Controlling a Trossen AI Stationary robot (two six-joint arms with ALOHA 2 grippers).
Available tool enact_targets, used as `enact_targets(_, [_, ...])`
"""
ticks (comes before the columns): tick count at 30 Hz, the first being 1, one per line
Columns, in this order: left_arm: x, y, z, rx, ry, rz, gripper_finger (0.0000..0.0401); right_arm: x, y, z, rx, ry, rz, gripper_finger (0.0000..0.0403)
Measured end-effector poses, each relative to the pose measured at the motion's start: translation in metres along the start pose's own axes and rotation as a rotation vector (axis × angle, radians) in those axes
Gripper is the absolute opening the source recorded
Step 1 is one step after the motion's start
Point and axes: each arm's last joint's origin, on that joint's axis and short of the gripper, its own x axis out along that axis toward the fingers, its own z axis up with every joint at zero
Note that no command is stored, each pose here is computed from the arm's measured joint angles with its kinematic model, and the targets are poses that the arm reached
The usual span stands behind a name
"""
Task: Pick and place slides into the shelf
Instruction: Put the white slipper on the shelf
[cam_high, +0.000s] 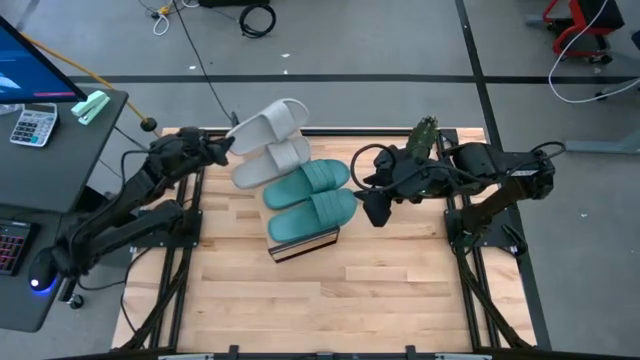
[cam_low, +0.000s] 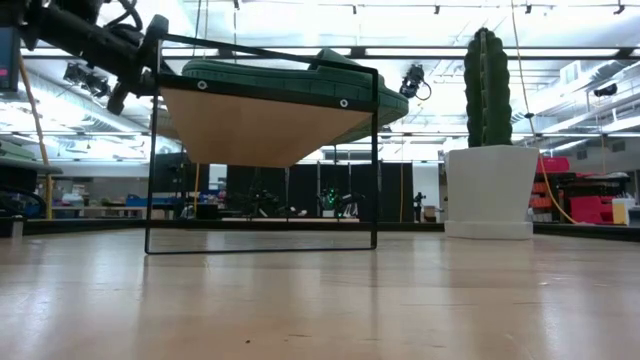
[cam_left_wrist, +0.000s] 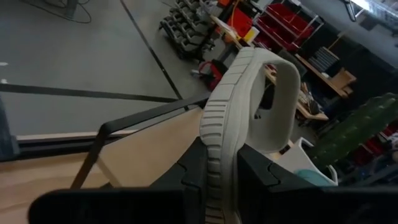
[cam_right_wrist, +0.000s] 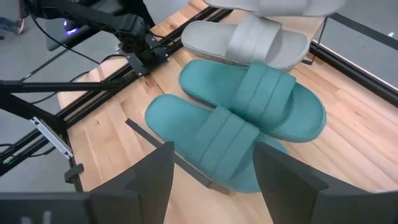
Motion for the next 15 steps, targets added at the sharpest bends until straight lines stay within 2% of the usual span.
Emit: enact_targets(15, [0.034, 0.001, -0.006, 0.047, 0.067, 0.0, 0.0054, 0.0, 0.003, 0.002, 0.036, -0.022, 0.024, 0.0216])
